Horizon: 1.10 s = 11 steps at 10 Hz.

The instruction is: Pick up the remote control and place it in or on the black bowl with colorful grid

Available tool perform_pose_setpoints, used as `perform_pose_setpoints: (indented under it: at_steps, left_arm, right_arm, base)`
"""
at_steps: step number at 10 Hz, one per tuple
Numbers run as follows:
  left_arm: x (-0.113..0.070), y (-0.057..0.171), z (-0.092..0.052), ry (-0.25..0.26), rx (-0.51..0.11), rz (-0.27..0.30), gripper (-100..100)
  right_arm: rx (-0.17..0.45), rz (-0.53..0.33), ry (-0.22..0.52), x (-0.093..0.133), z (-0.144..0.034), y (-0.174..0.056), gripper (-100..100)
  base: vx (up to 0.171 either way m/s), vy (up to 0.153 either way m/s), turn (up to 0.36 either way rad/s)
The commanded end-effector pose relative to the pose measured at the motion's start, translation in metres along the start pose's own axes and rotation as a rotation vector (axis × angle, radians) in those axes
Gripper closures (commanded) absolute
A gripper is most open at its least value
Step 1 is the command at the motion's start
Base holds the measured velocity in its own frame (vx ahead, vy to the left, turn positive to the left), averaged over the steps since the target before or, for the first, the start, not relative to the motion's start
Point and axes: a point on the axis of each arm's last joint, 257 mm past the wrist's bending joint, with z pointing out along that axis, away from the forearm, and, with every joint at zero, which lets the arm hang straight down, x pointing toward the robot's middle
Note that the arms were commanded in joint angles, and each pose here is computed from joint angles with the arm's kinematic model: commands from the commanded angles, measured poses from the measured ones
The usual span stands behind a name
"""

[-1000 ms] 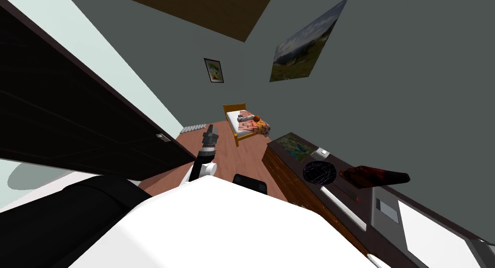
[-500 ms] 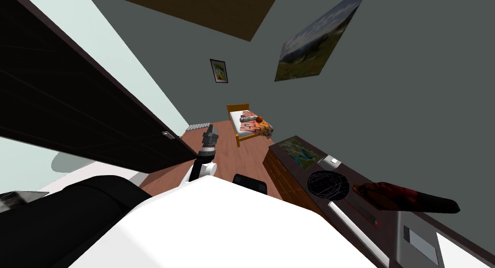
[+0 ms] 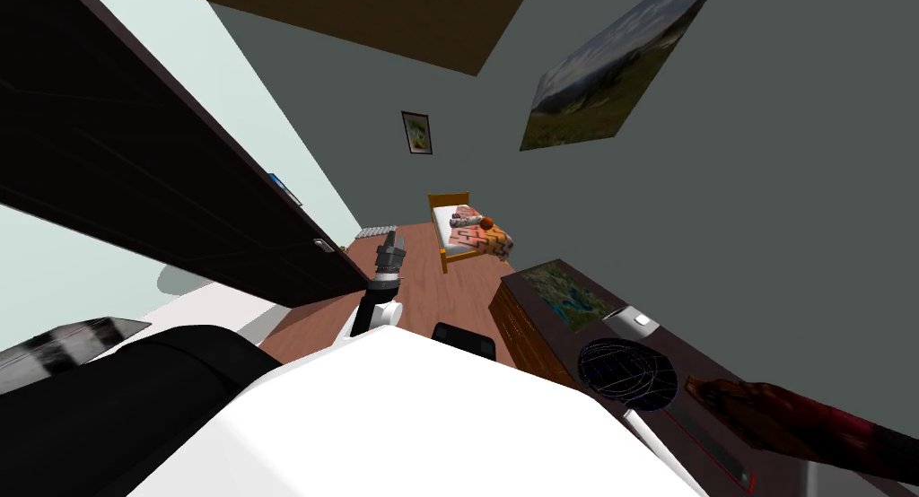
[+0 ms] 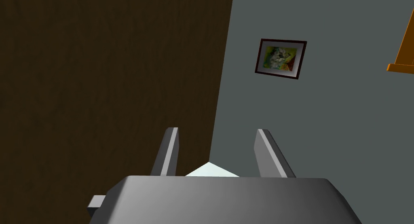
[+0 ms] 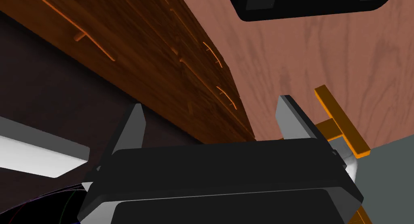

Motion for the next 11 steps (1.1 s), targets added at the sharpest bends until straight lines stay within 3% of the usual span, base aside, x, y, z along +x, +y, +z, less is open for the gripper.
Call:
perform_pose_setpoints:
  at_steps: [1, 2, 4, 5, 6, 8, 10, 11]
  left_arm:
    - [0.000, 0.000, 0.000, 0.000, 0.000, 0.000, 0]
    - [0.000, 0.000, 0.000, 0.000, 0.000, 0.000, 0]
    - [0.000, 0.000, 0.000, 0.000, 0.000, 0.000, 0]
    - [0.000, 0.000, 0.000, 0.000, 0.000, 0.000, 0]
    - [0.000, 0.000, 0.000, 0.000, 0.000, 0.000, 0]
    - [0.000, 0.000, 0.000, 0.000, 0.000, 0.000, 0]
    - [0.000, 0.000, 0.000, 0.000, 0.000, 0.000, 0]
    - [0.000, 0.000, 0.000, 0.000, 0.000, 0.000, 0]
  right_arm:
    - [0.047, -0.033, 0.051, 0.019, -0.011, -0.023, -100]
    - [0.047, -0.033, 0.051, 0.019, -0.011, -0.023, -100]
    - [0.134, -0.102, 0.165, 0.065, -0.034, -0.060, -100]
    - [0.118, -0.108, 0.154, 0.060, -0.029, -0.053, -100]
    - [0.135, -0.102, 0.166, 0.065, -0.034, -0.061, -100]
    - [0.160, -0.138, 0.224, 0.091, -0.041, -0.070, -100]
    - [0.154, -0.171, 0.276, 0.120, -0.037, -0.061, -100]
    - [0.154, -0.171, 0.276, 0.120, -0.037, -0.061, -100]
  base:
    - [0.051, -0.077, 0.138]
    - [0.038, -0.071, 0.095]
    - [0.071, -0.138, 0.241]
    - [0.057, -0.189, 0.171]
    - [0.028, -0.080, -0.016]
    - [0.028, -0.077, 0.119]
    - [0.027, -0.148, 0.184]
    - [0.004, -0.136, 0.050]
